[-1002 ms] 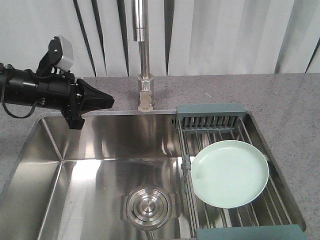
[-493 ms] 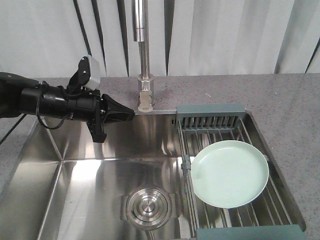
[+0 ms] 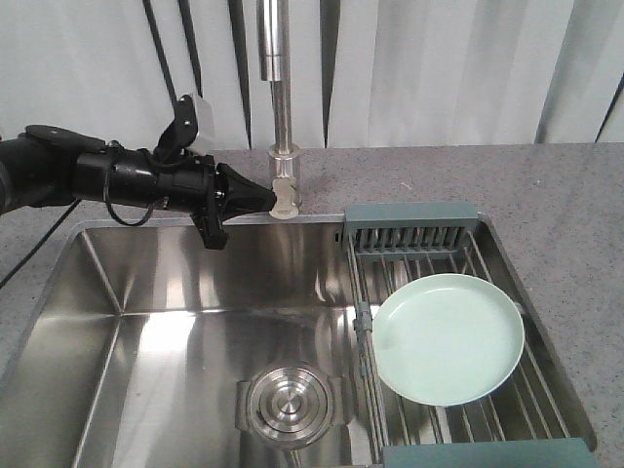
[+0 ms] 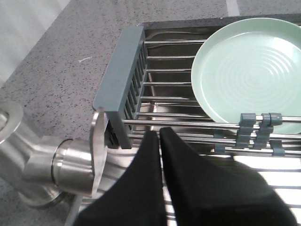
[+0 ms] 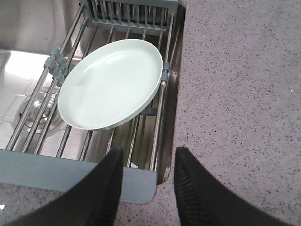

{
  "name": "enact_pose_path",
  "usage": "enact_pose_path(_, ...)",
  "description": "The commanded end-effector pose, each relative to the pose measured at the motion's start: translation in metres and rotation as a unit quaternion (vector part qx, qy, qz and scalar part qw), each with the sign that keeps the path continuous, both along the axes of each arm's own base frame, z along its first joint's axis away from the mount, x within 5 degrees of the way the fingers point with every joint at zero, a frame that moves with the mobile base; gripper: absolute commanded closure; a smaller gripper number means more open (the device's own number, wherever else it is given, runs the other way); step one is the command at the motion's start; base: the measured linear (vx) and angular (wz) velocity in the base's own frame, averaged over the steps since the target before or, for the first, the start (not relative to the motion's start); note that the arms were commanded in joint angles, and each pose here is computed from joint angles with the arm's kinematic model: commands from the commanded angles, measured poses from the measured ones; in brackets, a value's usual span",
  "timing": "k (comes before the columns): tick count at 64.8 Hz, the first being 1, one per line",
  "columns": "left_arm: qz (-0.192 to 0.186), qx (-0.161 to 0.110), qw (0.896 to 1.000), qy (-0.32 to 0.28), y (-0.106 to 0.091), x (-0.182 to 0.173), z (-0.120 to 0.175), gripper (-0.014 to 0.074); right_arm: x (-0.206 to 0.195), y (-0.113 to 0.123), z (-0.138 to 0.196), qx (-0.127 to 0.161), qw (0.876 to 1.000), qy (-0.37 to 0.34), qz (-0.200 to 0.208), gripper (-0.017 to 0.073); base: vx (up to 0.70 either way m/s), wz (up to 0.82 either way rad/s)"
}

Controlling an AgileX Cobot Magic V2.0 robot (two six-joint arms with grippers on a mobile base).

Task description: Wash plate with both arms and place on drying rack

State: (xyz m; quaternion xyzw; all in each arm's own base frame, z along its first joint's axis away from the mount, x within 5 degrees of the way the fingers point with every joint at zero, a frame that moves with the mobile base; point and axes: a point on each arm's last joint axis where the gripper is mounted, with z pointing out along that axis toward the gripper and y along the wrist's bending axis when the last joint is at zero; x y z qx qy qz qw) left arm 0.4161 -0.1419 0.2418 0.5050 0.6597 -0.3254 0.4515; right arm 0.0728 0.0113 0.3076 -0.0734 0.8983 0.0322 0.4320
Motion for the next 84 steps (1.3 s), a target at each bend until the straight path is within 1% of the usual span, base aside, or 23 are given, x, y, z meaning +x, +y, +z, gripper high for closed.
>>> enact_pose_path(1, -0.008, -0.048, 0.998, -0.027, -0.011, 0.000, 0.035, 0.0601, 0.003, 0.000, 0.012, -0.001, 0.999, -0.038, 0.001, 0.0296, 0.00, 0.00)
enact_pose_path(8, -0.009, -0.052, 0.998, -0.030, -0.017, 0.007, 0.034, 0.0601, 0.003, 0.000, 0.012, -0.001, 0.999, -0.038, 0.001, 0.0296, 0.00, 0.00)
enact_pose_path(22, 0.020, -0.047, 0.997, -0.052, -0.019, 0.027, 0.037, 0.0601, 0.003, 0.000, 0.012, -0.001, 0.999, -0.038, 0.001, 0.0296, 0.00, 0.00)
enact_pose_path(30, 0.042, -0.046, 0.994, -0.086, -0.018, 0.036, 0.052, 0.0601, 0.003, 0.000, 0.012, -0.001, 0.999, -0.039, 0.001, 0.0296, 0.00, 0.00)
enact_pose_path(46, 0.046, -0.058, 0.988, -0.135, -0.019, 0.041, 0.083, 0.0601, 0.003, 0.000, 0.012, -0.001, 0.999, -0.039, 0.001, 0.0296, 0.00, 0.00)
enact_pose_path(50, 0.050, -0.065, 0.988, -0.129, -0.017, 0.041, 0.089, 0.0601, 0.003, 0.000, 0.012, -0.001, 0.999, -0.039, 0.001, 0.0296, 0.00, 0.00)
enact_pose_path(56, 0.043, -0.080, 0.990, -0.111, -0.019, 0.039, 0.097, 0.0601, 0.003, 0.000, 0.012, -0.001, 0.999, -0.039, 0.001, 0.0296, 0.00, 0.00)
enact_pose_path(60, 0.038, -0.073, 0.991, -0.105, -0.019, 0.037, 0.099, 0.0601, 0.003, 0.000, 0.012, -0.001, 0.999, -0.039, 0.001, 0.0296, 0.00, 0.00)
enact_pose_path(68, 0.059, -0.054, 0.995, -0.066, -0.015, 0.031, 0.107, 0.0601, 0.003, 0.000, 0.012, -0.001, 0.999, -0.039, 0.001, 0.0296, 0.00, 0.00)
enact_pose_path(74, 0.086, -0.027, 0.995, -0.029, -0.010, 0.026, 0.113, 0.0601, 0.003, 0.000, 0.012, -0.001, 0.999, -0.039, 0.001, 0.0296, 0.00, 0.00)
enact_pose_path(77, 0.111, -0.021, 0.994, -0.006, -0.007, 0.023, 0.117, 0.0601, 0.003, 0.000, 0.012, -0.001, 0.999, -0.039, 0.001, 0.0296, 0.00, 0.00)
enact_pose_path(82, 0.165, -0.025, 0.985, 0.044, -0.002, 0.020, 0.126, 0.0601, 0.003, 0.000, 0.012, -0.001, 0.999, -0.039, 0.001, 0.0296, 0.00, 0.00)
enact_pose_path(84, 0.183, -0.018, 0.981, 0.057, 0.001, 0.018, 0.128, 0.0601, 0.003, 0.000, 0.012, -0.001, 0.999, -0.039, 0.001, 0.0296, 0.00, 0.00)
